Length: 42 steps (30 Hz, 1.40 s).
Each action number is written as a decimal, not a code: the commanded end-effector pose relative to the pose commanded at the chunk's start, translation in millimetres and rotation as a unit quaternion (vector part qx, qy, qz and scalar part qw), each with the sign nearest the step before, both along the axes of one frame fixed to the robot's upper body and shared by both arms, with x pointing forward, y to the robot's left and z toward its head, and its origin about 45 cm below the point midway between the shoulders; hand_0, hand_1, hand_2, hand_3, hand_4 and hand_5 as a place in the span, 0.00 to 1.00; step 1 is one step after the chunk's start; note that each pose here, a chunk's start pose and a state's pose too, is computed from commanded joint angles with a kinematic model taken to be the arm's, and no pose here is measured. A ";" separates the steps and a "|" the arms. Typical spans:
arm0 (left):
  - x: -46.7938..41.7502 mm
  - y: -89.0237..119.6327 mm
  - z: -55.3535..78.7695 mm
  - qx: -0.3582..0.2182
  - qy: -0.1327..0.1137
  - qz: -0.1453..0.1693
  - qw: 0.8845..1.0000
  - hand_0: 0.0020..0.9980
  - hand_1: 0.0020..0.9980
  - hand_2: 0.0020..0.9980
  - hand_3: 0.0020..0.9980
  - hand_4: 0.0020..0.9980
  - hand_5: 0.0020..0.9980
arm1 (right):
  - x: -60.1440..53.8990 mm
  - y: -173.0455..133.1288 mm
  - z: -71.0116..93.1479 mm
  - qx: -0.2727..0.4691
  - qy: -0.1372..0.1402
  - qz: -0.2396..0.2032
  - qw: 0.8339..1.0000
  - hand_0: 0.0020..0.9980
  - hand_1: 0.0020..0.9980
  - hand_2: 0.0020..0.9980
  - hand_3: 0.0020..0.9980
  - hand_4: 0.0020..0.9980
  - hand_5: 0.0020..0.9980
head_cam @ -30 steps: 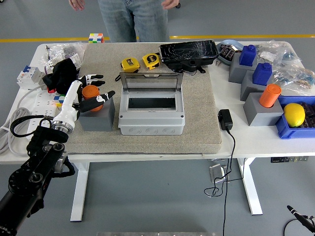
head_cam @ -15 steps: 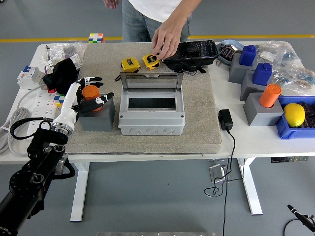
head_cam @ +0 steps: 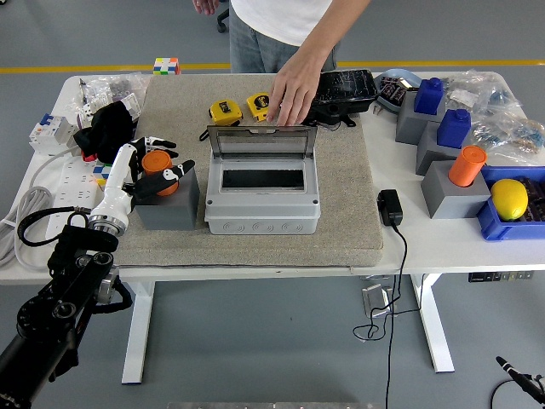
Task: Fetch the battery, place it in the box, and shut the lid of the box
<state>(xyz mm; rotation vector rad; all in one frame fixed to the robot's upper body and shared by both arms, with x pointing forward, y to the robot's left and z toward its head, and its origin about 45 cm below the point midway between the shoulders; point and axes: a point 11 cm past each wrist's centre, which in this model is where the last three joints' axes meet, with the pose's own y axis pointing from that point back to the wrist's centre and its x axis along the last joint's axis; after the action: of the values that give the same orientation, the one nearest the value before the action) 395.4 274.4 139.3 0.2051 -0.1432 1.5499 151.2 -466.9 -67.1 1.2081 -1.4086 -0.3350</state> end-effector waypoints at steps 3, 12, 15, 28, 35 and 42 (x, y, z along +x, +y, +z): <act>0.3 -1.4 1.4 -0.008 -0.003 0.001 1.000 0.41 0.53 0.43 0.43 1.00 0.18 | 0.3 -0.1 0.1 0.000 0.000 0.000 1.000 0.92 0.89 0.83 0.92 1.00 1.00; 1.2 -4.9 3.9 -0.014 -0.009 0.001 1.000 0.39 0.53 0.43 0.42 1.00 0.17 | 1.7 -0.8 0.9 0.000 -0.002 -0.002 1.000 0.92 0.89 0.83 0.92 1.00 1.00; 1.7 -6.5 6.0 -0.013 -0.012 0.000 1.000 0.39 0.53 0.42 0.42 1.00 0.17 | 1.4 -0.3 0.6 0.000 -0.002 -0.002 1.000 0.92 0.89 0.83 0.92 1.00 1.00; 0.1 -9.9 4.7 -0.011 -0.012 -0.004 1.000 0.41 0.54 0.42 0.41 1.00 0.15 | 3.5 -0.4 1.4 0.001 -0.005 -0.003 1.000 0.92 0.89 0.83 0.92 1.00 1.00; -0.7 -10.7 4.1 -0.015 -0.012 -0.002 1.000 0.40 0.53 0.42 0.41 1.00 0.15 | 3.2 -0.5 1.3 0.001 -0.004 -0.003 1.000 0.92 0.89 0.83 0.92 1.00 1.00; -0.6 -11.2 4.8 -0.018 -0.015 0.000 1.000 0.39 0.53 0.41 0.40 1.00 0.14 | 4.1 -0.2 1.5 0.001 -0.005 -0.003 1.000 0.92 0.89 0.83 0.92 1.00 1.00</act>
<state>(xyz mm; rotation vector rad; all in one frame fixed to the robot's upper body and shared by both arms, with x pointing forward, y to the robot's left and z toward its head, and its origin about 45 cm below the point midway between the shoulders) 394.7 263.2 144.1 0.1547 -0.1388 1.5553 155.3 -467.1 -65.6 1.2092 -1.4213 -0.3342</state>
